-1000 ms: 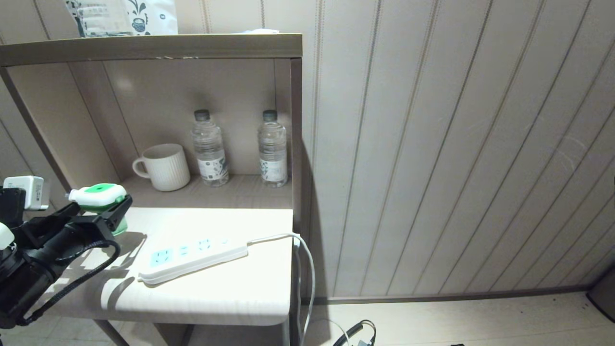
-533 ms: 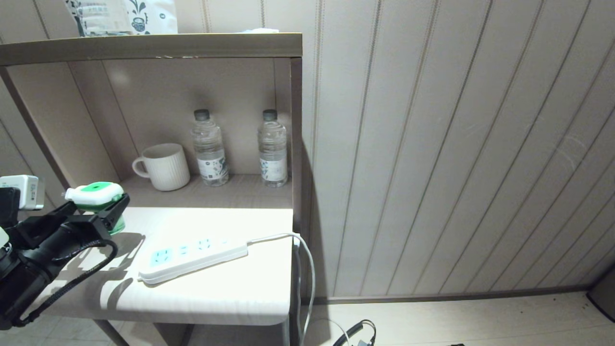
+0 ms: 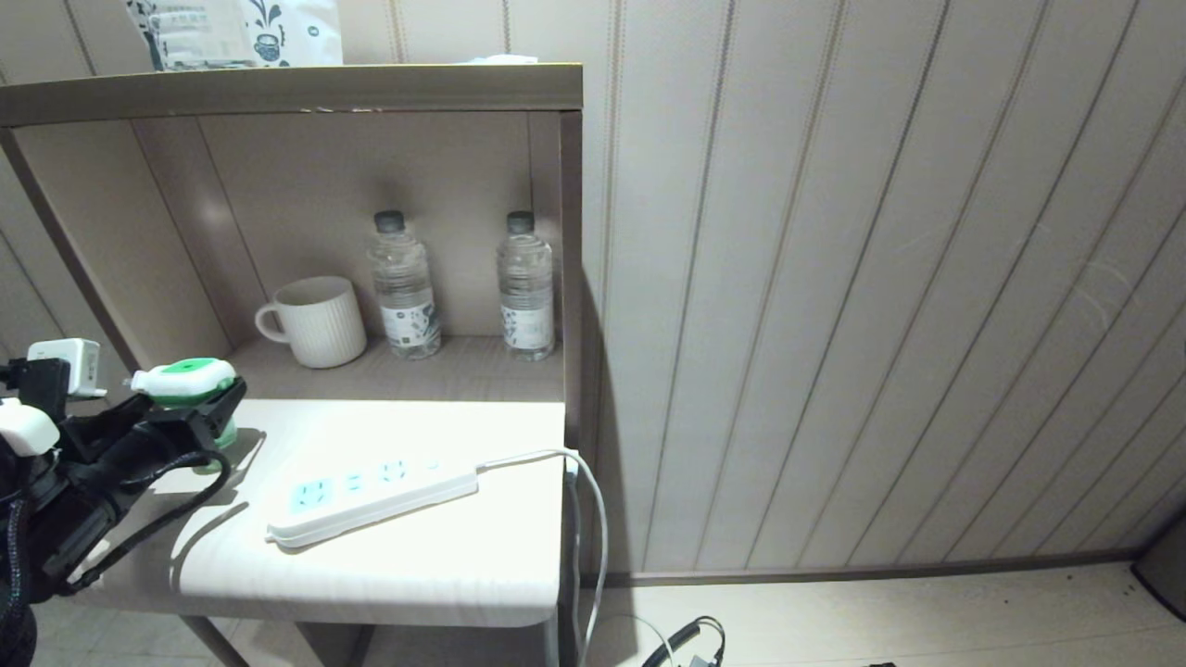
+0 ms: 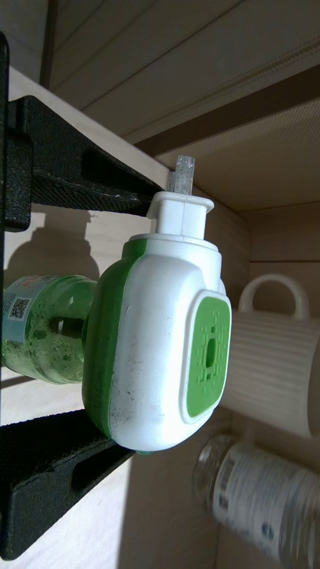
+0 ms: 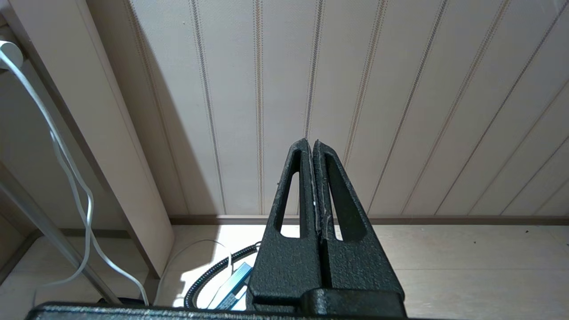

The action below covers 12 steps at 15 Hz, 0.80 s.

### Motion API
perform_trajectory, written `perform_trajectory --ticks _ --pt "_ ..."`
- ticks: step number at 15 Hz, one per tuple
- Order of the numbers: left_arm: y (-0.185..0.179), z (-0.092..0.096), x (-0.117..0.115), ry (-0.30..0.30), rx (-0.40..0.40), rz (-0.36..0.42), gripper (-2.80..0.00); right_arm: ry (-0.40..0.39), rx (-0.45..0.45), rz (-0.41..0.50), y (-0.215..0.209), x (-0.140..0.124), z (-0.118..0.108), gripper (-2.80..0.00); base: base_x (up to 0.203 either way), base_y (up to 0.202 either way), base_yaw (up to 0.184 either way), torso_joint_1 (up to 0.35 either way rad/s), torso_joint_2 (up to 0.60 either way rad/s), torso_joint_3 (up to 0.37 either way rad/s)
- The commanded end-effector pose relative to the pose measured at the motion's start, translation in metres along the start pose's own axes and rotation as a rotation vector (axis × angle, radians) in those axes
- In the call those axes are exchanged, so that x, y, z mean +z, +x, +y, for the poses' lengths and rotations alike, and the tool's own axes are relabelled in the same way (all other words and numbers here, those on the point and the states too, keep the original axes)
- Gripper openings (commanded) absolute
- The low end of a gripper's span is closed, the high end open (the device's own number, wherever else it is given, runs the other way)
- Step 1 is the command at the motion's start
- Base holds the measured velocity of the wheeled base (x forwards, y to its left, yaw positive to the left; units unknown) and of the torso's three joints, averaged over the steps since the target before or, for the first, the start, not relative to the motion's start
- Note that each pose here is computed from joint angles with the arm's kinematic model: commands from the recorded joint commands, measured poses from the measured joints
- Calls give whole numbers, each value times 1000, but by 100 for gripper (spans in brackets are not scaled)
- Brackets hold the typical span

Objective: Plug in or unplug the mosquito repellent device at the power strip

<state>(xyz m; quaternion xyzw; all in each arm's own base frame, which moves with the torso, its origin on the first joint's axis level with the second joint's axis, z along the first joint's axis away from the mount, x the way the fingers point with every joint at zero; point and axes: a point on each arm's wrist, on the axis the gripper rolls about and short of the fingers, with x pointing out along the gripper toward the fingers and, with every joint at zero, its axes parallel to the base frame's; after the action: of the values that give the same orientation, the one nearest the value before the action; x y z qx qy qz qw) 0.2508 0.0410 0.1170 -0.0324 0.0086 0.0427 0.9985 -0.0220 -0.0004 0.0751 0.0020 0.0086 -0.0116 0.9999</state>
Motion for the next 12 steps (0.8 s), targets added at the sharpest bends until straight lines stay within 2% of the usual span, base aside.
perform_trajectory --ticks 1,4,12 --pt "17 4 -2 3 6 -36 -280 0 0 0 0 0 0 -280 0 0 0 0 0 0" --pt "25 5 2 5 18 -66 -280 0 0 0 0 0 0 -280 0 0 0 0 0 0" --pt "32 1 -4 3 7 -50 -280 0 0 0 0 0 0 -280 0 0 0 0 0 0"
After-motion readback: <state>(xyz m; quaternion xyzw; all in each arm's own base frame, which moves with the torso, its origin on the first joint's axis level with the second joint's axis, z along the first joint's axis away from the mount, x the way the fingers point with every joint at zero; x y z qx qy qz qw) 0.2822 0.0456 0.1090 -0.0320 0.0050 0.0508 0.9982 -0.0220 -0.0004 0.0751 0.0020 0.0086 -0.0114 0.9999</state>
